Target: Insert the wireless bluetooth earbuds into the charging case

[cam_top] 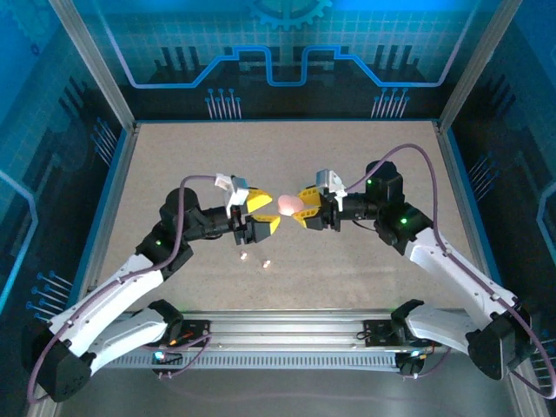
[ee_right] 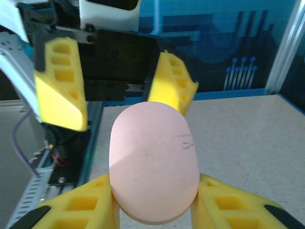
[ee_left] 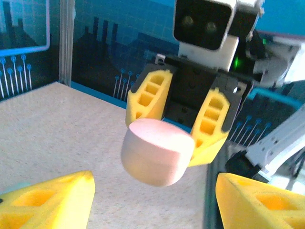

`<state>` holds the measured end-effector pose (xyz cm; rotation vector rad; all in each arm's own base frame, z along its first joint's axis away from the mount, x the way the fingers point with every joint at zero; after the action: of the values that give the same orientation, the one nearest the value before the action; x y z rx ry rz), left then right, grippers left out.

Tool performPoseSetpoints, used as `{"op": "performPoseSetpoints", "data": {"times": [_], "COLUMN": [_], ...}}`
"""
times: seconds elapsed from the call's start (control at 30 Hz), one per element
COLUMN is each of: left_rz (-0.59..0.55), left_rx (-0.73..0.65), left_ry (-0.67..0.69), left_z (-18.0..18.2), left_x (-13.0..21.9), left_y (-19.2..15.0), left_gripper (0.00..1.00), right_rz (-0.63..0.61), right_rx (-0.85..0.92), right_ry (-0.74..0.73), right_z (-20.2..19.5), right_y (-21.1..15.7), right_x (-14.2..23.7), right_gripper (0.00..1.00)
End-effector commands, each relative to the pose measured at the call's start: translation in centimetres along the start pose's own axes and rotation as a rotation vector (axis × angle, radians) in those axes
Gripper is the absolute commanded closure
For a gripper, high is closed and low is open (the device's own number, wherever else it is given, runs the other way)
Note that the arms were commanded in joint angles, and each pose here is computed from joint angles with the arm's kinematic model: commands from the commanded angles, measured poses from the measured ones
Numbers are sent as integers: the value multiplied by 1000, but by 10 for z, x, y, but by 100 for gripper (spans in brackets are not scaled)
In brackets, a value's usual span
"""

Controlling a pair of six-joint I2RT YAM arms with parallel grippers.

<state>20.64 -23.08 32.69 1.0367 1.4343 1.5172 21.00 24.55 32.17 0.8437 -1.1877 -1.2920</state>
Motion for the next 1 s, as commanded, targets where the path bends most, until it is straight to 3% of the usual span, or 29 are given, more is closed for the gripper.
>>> {"op": "performPoseSetpoints", "data": {"times": [0.0,0.17,0.97], "left_rz": [8,-37,-5], "left_rx": [-217,-237,-164], "left_ry": [-59,-86,-167], "left_z": [-10,-17,-25], "left_x": [2,-1,-17], "left_y": [-2,4,10], "left_gripper": [31,32,41], "right_rz": [25,18,12], "right_rx": [-28,-45,-14], "right_ry": [107,124,102], "right_z": [15,13,11], "right_y": [5,8,2], "right_x": [4,1,-6], "right_gripper": [63,63,63]}}
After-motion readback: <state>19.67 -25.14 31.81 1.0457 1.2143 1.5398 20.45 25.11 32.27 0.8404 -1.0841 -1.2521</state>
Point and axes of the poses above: each hand's point on the last joint's axis, 136 mm out from that joint toward the fingers, its own x axis back along the fingers, its own z axis along the line the jaws close on, y = z × x, the point moved 3 cm from there along x, back along the fingers, and after that the axes turned 13 degrees about -x, right-handed, at the moved point
